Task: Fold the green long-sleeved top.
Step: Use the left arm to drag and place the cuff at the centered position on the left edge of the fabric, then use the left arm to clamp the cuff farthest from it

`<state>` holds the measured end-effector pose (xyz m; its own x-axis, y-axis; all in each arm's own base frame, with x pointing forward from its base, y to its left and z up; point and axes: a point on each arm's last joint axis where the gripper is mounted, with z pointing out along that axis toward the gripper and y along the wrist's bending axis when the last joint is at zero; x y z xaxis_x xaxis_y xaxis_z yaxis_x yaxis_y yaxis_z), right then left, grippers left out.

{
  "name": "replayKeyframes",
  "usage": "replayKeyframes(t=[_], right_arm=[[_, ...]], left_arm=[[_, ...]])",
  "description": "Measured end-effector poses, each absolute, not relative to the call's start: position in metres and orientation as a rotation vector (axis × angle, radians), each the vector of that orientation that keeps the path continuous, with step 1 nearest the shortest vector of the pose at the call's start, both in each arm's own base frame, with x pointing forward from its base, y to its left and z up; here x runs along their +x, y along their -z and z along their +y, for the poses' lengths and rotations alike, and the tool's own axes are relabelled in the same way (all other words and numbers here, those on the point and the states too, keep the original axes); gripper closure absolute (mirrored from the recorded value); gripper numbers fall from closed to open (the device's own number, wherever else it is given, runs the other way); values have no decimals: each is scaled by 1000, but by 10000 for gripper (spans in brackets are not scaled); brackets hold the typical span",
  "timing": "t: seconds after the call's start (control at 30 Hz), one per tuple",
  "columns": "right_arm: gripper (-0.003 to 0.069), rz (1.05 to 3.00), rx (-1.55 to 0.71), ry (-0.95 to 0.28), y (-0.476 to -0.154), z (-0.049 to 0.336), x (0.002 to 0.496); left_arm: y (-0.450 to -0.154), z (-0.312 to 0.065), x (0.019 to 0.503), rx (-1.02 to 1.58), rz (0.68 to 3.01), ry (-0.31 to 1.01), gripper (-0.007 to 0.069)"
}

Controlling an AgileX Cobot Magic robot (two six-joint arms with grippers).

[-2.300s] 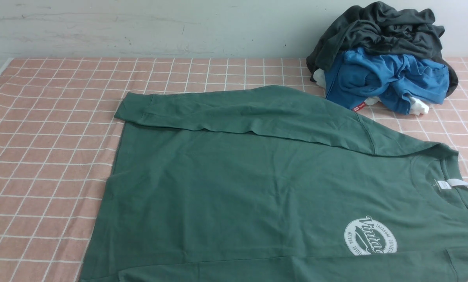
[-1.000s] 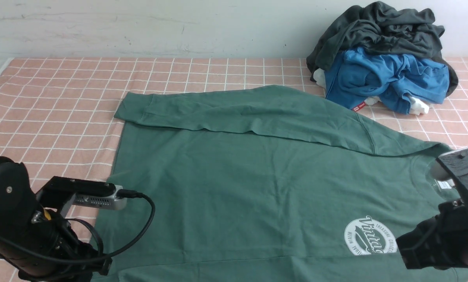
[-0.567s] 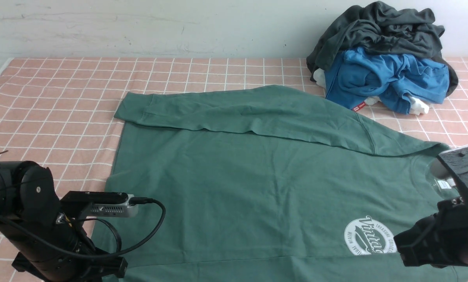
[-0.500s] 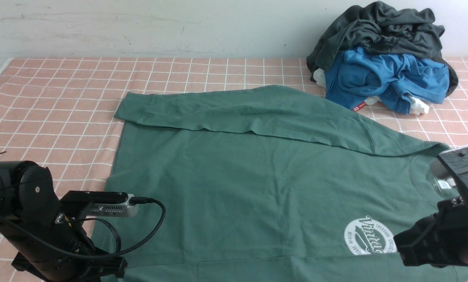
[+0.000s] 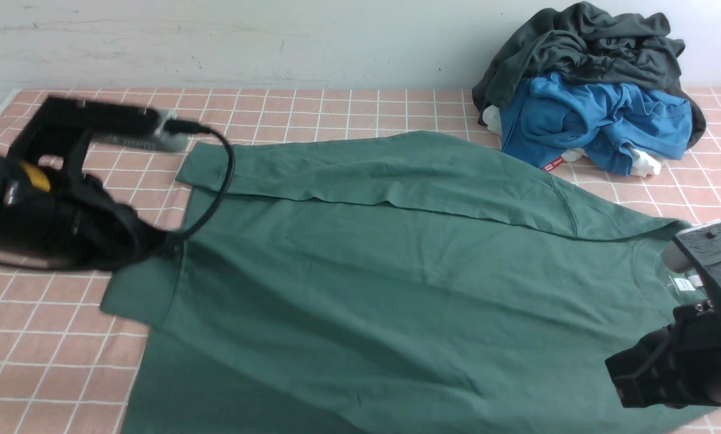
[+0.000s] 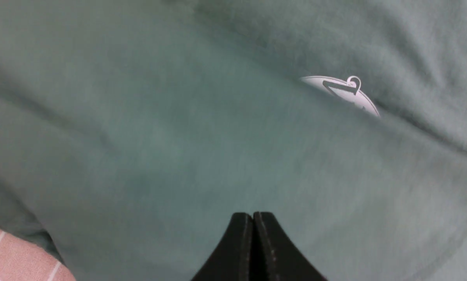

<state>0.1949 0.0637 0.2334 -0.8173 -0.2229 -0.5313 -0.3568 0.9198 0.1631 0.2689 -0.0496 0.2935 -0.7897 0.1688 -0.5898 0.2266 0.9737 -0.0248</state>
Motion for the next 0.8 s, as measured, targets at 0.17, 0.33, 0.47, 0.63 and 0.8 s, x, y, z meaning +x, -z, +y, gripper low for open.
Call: replayKeyframes(t=[0.17, 0.33, 0.47, 0.63, 0.8], right_arm=[[672, 2557, -414, -348, -233, 64, 195], [672, 2559, -409, -350, -233, 64, 195], [672, 2557, -410, -349, -233, 64, 195], [672, 2557, -411, -349, -233, 64, 195], [672, 2535, -404, -339, -234, 63, 197]], left_arm=[[-265, -58, 330, 323, 2625, 79, 595], [-235, -68, 395, 348, 2724, 61, 515], [-228, -70, 445, 273, 2699, 63, 344], [-229, -49, 494, 25, 2644, 91, 204], [-205, -22, 520, -124, 2660, 85, 184]])
